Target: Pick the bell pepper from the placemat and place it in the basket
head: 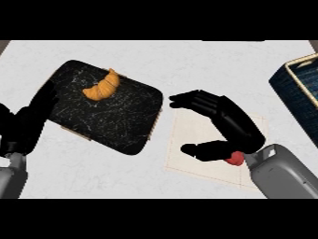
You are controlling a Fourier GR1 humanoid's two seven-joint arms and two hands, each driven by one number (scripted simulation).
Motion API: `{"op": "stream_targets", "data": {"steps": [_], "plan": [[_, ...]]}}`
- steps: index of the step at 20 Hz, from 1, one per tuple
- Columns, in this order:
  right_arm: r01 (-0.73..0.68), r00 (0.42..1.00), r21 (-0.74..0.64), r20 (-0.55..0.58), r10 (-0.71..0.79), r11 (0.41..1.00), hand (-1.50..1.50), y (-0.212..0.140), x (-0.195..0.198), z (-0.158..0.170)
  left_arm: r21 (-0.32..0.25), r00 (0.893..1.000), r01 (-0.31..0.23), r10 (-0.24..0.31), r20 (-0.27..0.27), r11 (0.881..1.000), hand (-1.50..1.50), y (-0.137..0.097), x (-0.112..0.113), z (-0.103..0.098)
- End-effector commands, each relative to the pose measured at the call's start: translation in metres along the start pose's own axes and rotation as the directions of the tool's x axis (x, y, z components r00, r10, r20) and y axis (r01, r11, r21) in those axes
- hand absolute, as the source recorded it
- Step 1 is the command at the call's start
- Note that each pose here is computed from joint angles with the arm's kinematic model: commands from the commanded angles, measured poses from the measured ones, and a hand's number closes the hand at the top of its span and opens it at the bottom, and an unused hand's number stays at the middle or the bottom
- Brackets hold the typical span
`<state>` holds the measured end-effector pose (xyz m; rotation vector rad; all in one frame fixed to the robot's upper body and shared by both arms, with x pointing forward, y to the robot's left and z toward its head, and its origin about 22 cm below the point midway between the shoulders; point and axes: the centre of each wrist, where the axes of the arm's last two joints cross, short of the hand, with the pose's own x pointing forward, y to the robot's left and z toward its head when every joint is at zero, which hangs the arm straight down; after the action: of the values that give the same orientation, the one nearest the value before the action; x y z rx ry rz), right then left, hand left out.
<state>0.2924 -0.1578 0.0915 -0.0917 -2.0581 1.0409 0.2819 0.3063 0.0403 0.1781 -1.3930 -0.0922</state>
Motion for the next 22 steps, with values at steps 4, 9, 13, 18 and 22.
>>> {"op": "stream_targets", "data": {"steps": [4, 9, 13, 18, 22], "plan": [[-0.125, 0.982, 0.016, -0.141, 0.126, 0.992, -1.5, 0.045, 0.08, -0.041, 0.009, 1.0, -0.005, 0.006, -0.03, 1.0, 0.0, 0.011, 0.006, -0.008], [-0.4, 0.825, 0.207, -0.343, 0.449, 0.893, -1.5, 0.007, 0.089, -0.064, 0.046, 1.0, 0.003, -0.002, -0.019, 0.999, 0.0, 0.016, 0.002, -0.007], [-0.632, 0.58, 0.26, -0.466, 0.668, 0.73, -1.5, -0.029, 0.102, -0.086, 0.034, 0.999, 0.014, -0.012, -0.033, 0.999, 0.0, 0.015, -0.005, -0.005], [-0.573, 0.521, 0.392, -0.504, 0.689, 0.72, -1.5, -0.067, 0.155, -0.098, 0.032, 0.999, -0.013, 0.014, -0.036, 0.999, 0.0, 0.007, -0.006, -0.003], [-0.451, 0.531, 0.518, -0.499, 0.685, 0.727, -1.5, -0.09, 0.149, -0.104, 0.043, 0.999, 0.0, 0.001, -0.037, 0.999, 0.0, 0.018, -0.009, -0.004]]}}
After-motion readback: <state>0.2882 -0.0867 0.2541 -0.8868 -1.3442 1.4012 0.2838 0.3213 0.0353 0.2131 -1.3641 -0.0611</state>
